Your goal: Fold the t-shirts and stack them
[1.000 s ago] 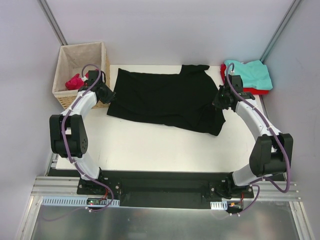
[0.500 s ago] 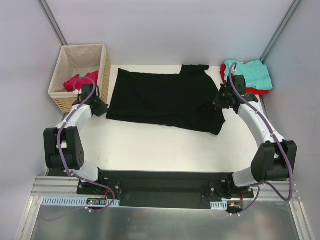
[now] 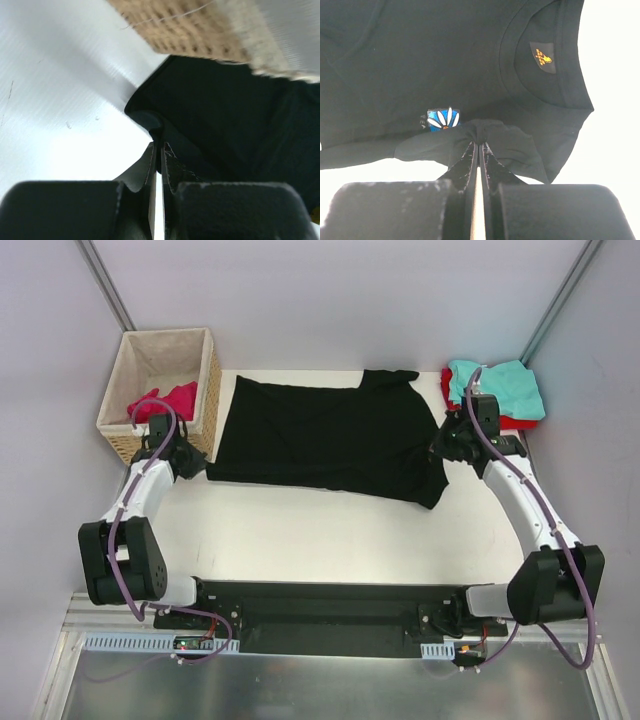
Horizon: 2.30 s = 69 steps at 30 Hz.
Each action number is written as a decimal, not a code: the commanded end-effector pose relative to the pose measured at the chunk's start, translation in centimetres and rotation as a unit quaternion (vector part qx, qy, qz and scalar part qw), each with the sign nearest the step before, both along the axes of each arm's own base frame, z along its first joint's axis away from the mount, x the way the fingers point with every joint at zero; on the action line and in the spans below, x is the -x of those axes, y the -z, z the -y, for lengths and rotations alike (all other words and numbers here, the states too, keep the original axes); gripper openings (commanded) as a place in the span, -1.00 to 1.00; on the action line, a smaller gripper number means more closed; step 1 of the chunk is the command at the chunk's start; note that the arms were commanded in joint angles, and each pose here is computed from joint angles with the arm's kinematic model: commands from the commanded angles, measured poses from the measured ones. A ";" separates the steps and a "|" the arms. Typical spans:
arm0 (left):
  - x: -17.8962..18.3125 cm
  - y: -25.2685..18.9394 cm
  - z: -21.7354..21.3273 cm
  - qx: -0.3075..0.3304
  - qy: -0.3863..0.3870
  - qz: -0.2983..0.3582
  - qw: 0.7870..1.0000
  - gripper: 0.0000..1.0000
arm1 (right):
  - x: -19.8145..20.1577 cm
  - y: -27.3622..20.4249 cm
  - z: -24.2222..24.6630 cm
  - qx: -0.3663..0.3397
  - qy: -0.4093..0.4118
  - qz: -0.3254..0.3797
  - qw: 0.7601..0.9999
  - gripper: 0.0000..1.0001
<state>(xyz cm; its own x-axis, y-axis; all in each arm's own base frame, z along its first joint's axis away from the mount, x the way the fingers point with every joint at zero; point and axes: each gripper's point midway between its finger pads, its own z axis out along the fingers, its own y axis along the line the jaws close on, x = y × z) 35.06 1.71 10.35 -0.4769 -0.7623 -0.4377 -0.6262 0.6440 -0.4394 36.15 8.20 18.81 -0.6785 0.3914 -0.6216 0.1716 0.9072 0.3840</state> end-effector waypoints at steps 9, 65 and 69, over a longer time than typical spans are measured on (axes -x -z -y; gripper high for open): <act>-3.0 -6.7 4.7 0.002 0.047 0.076 0.996 -1.00 | 3.7 -2.6 0.9 0.001 0.000 0.042 0.999 -0.99; 11.7 -1.4 5.0 -0.037 0.067 0.049 0.996 -1.00 | 20.8 -2.5 5.1 0.054 0.010 0.096 0.994 -0.99; 10.7 -0.3 4.9 -0.041 0.064 0.033 0.997 -1.00 | 18.5 -0.5 4.5 0.048 0.006 0.073 0.996 -0.99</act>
<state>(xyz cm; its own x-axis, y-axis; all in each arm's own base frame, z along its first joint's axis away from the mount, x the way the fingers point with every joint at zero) 22.98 -3.96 11.02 -0.5579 -0.6687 -0.4916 -0.5007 0.7436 -0.4432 14.66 3.46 19.88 -0.5900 0.3268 -0.7384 0.1256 0.9405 0.3158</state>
